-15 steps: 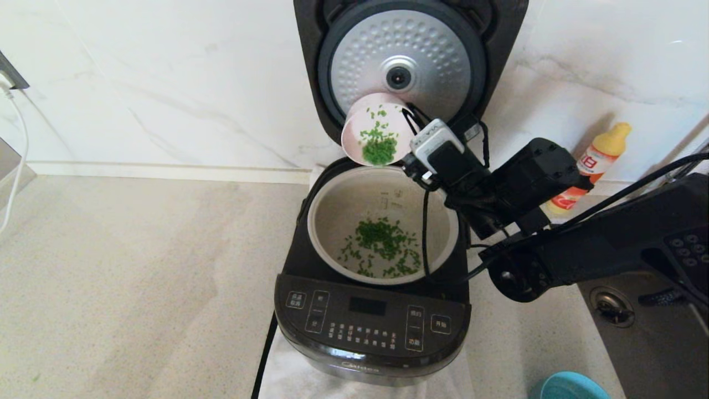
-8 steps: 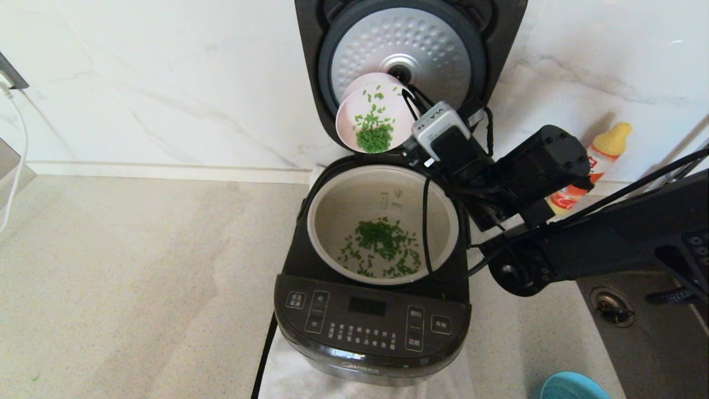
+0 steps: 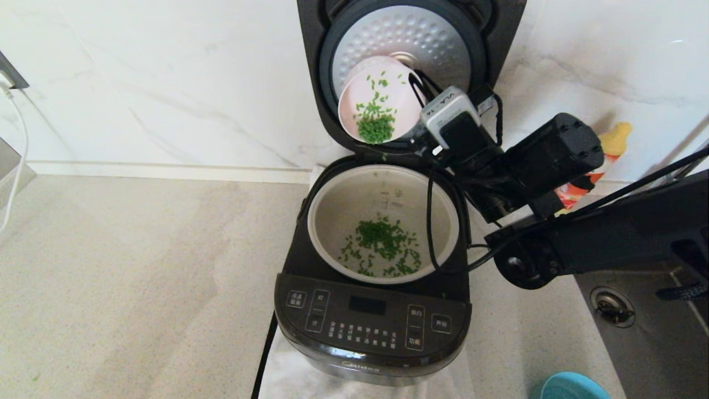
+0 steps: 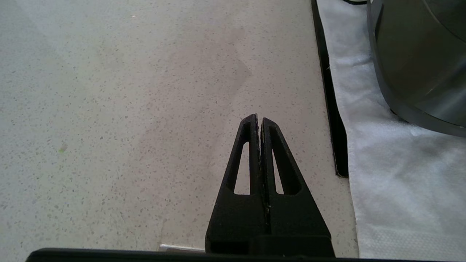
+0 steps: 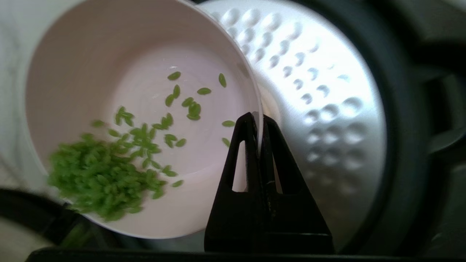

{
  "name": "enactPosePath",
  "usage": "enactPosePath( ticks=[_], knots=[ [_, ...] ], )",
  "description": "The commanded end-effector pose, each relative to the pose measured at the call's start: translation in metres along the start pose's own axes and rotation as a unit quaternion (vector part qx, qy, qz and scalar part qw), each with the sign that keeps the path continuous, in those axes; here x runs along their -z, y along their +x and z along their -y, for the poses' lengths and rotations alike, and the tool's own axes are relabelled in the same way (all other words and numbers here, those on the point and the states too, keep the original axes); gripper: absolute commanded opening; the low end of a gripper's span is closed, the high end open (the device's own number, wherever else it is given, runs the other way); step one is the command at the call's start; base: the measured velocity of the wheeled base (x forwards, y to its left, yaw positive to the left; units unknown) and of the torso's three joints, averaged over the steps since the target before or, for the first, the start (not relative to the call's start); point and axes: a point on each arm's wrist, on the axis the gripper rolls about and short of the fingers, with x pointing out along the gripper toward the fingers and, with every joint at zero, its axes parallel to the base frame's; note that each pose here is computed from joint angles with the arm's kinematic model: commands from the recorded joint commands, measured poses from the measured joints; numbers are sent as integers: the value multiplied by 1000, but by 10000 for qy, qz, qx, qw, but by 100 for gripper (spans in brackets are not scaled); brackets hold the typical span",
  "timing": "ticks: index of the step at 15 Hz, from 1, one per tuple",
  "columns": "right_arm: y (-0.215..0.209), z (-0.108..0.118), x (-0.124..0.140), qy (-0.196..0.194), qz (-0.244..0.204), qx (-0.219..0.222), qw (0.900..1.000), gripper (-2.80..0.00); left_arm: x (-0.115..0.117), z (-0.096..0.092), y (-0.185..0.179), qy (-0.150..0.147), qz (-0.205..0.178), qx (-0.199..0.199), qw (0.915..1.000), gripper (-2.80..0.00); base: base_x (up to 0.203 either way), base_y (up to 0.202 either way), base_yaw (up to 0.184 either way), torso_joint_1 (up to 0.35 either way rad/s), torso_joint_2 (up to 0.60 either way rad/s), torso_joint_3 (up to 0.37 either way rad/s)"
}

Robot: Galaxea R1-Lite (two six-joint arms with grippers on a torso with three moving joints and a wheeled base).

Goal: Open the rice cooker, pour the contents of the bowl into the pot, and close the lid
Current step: Pour the chopped green onions from the bowl into the rice cooker

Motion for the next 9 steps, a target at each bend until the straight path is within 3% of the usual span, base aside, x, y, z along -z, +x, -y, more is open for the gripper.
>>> enactPosePath(
  ticks=[1, 5, 9],
  knots=[
    [6, 13, -17, -11, 234, 208, 9995, -280, 3, 0, 1, 0, -43, -3, 10000, -280, 0, 0, 0, 0, 0, 0],
    [5, 9, -13, -6, 193, 169, 9997, -280, 3, 0, 1, 0, -43, -3, 10000, -280, 0, 0, 0, 0, 0, 0],
    [-1, -6, 7, -40, -29, -16, 10000, -280, 3, 0, 1, 0, -43, -3, 10000, -280, 0, 0, 0, 0, 0, 0]
  ],
)
